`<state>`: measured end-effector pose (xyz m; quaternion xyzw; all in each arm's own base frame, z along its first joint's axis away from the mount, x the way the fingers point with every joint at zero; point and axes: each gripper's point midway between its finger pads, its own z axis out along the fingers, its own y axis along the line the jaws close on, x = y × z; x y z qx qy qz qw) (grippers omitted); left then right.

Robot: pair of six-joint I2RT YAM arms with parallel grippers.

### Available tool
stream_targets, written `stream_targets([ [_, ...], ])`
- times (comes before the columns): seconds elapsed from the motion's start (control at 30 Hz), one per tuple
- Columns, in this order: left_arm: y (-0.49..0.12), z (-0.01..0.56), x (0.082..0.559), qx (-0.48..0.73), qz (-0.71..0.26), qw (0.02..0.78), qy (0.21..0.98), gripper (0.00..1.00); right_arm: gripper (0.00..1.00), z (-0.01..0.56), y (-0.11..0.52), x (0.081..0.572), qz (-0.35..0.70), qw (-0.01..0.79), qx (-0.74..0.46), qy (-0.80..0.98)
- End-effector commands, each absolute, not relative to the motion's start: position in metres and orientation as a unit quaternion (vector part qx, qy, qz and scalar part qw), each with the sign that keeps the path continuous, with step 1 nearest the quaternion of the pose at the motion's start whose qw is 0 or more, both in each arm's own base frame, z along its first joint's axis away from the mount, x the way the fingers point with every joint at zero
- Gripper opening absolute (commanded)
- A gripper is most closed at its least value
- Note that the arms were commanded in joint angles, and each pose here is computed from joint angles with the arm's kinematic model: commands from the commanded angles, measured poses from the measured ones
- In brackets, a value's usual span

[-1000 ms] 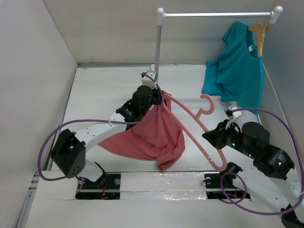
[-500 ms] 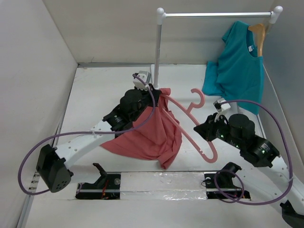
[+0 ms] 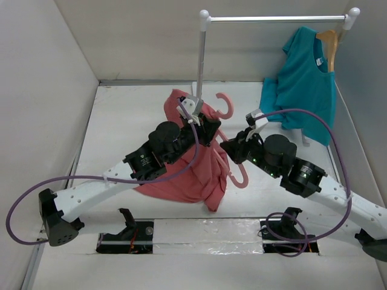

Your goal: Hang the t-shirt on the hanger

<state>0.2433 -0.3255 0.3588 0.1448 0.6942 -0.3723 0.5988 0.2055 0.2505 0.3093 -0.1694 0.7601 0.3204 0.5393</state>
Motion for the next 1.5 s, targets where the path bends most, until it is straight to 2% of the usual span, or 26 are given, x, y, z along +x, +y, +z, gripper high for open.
stream_targets([
  [0.0,-0.332,0.439,0.219,0.151,-0.398,0.649,0.630,0.00,0.00,0.390,0.278,0.215,0.393,0.643,-0.126,0.645],
  [0.13,-0.339,0.448,0.194,0.159,-0.392,0.651,0.630,0.00,0.00,0.383,0.284,0.223,0.393,0.655,-0.123,0.634],
  [0.23,-0.328,0.457,0.188,0.144,-0.402,0.652,0.626,0.00,0.00,0.385,0.285,0.223,0.417,0.663,-0.139,0.606],
  [0.4,-0.312,0.438,0.192,0.113,-0.390,0.648,0.644,0.01,0.00,0.400,0.265,0.236,0.421,0.699,-0.119,0.566],
  [0.43,-0.309,0.433,0.193,0.109,-0.384,0.644,0.653,0.07,0.00,0.399,0.263,0.236,0.423,0.702,-0.118,0.560],
  [0.47,-0.308,0.428,0.194,0.105,-0.380,0.641,0.658,0.19,0.00,0.405,0.261,0.234,0.427,0.709,-0.115,0.550],
  [0.57,-0.297,0.423,0.195,0.085,-0.374,0.642,0.664,0.40,0.00,0.408,0.254,0.233,0.427,0.716,-0.111,0.541],
  [0.77,-0.249,0.445,0.214,-0.043,-0.346,0.683,0.642,0.59,0.00,0.395,0.255,0.234,0.436,0.715,-0.101,0.537],
  [0.9,-0.234,0.453,0.238,-0.105,-0.318,0.692,0.639,0.60,0.00,0.390,0.261,0.229,0.444,0.709,-0.106,0.537],
  [1.13,-0.238,0.465,0.290,-0.102,-0.402,0.653,0.634,0.63,0.00,0.392,0.255,0.228,0.427,0.715,-0.109,0.542],
  [1.3,-0.261,0.448,0.299,-0.083,-0.429,0.623,0.648,0.63,0.00,0.391,0.258,0.226,0.432,0.713,-0.110,0.542],
  [1.47,-0.278,0.440,0.309,-0.074,-0.456,0.602,0.652,0.68,0.00,0.390,0.267,0.229,0.434,0.710,-0.121,0.541],
])
